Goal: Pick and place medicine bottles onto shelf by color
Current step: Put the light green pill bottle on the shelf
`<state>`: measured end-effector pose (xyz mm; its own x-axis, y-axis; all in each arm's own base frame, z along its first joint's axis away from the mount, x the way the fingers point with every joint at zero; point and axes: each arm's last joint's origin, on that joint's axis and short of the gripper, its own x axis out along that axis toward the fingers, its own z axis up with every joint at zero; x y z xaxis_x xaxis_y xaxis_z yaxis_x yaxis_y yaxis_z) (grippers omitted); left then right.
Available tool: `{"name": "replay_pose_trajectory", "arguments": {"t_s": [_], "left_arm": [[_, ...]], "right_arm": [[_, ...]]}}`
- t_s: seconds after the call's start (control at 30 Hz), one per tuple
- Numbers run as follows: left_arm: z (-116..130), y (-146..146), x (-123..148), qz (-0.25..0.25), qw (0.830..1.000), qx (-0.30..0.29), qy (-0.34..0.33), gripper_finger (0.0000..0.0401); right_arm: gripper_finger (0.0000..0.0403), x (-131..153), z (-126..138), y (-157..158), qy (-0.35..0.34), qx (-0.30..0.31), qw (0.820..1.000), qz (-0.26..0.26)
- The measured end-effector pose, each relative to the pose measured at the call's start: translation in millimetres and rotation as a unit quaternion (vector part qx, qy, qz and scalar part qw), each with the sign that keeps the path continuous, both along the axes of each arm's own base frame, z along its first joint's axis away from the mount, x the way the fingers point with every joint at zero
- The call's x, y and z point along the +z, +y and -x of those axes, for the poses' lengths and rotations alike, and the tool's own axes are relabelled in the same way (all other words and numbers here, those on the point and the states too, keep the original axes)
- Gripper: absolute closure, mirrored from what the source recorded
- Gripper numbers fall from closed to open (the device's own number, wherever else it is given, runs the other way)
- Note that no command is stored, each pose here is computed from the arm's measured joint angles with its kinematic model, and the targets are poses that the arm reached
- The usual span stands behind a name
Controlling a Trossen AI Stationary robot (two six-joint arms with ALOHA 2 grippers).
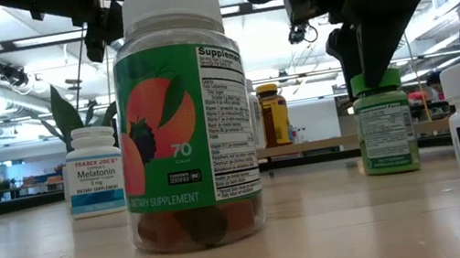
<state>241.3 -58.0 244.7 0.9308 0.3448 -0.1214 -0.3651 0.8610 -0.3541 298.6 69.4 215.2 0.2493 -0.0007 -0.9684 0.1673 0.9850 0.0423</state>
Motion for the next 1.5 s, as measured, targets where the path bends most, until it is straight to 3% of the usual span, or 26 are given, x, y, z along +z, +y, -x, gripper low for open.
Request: {"name": "replay_pose_trajectory", "arguments": {"t_s": [0.43, 0.93, 1.3, 1.5], "left_arm": [[0.0, 0.1, 0.0, 0.0, 1.0, 0.0, 0.0, 0.0229], [0.0, 0.1, 0.0, 0.0, 1.0, 0.0, 0.0, 0.0229], [0.1, 0.1, 0.0, 0.0, 1.0, 0.0, 0.0, 0.0229], [0.1, 0.0, 0.1, 0.0, 1.0, 0.0, 0.0, 0.0229]], "right_arm": [[0.0134, 0.1, -0.2, 0.8, 0.001, 0.005, 1.0, -0.012], [0.0141, 0.2, -0.2, 0.8, 0.001, 0.005, 1.0, -0.012], [0.0169, -0.1, 1.2, 1.6, 0.011, 0.024, 0.999, -0.025], [0.0159, -0.1, 2.0, 2.2, 0.016, 0.041, 0.999, -0.032]]}}
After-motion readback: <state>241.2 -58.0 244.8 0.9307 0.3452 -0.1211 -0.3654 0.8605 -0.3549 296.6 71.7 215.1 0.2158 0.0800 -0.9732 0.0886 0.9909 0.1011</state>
